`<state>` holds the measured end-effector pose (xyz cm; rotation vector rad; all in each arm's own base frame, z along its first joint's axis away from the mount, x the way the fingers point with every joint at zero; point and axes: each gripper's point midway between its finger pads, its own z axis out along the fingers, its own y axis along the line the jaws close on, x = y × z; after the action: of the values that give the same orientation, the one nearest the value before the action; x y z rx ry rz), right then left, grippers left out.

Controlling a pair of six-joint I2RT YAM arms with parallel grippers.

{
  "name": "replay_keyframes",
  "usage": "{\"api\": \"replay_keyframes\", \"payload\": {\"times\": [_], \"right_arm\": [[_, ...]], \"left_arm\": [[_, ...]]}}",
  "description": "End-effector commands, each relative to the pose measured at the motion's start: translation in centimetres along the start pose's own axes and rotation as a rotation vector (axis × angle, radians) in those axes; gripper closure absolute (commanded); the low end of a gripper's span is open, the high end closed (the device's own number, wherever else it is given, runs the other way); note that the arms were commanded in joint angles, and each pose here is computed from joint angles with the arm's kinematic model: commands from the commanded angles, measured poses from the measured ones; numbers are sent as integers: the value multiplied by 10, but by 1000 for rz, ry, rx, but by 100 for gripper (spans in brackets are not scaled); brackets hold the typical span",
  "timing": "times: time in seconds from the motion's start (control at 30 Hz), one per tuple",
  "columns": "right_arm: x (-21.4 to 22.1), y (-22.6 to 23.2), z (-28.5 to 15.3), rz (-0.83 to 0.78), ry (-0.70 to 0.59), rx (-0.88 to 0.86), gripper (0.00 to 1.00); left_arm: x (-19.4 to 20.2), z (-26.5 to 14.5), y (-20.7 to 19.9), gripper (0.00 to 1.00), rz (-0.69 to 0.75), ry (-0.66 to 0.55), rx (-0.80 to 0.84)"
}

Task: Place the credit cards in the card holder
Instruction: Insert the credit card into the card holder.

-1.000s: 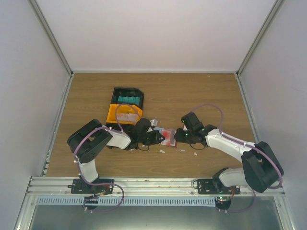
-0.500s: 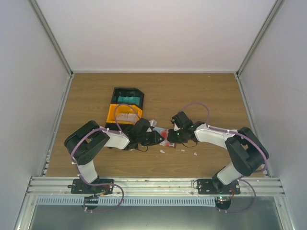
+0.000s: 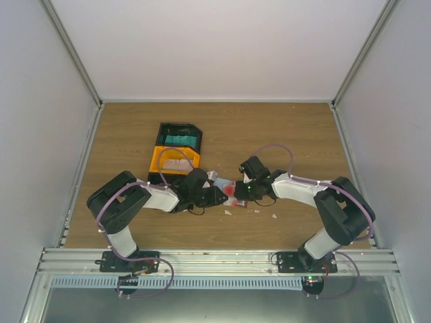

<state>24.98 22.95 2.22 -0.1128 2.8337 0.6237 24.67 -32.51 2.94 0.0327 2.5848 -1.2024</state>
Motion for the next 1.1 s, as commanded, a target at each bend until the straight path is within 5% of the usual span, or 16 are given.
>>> {"api": "replay_keyframes", "payload": {"times": [0.0,0.2,0.43,0.8,1.07], "right_arm": [[30,-33,16,40,89,112,85],[22,-31,8,56,56,98,79],[-8,-18,-27,65,-74,76,70],[5,-61,-26,98,-29,303,70],[11,-49,-14,100,0,216,74]], "left_arm": [[-6,-7,-1,83,31,-38,14],[-11,-6,-1,100,34,-56,5],[-22,-9,-1,100,47,-97,-7],[-22,8,-4,100,28,-47,37],[-7,10,2,100,-13,6,55]]}}
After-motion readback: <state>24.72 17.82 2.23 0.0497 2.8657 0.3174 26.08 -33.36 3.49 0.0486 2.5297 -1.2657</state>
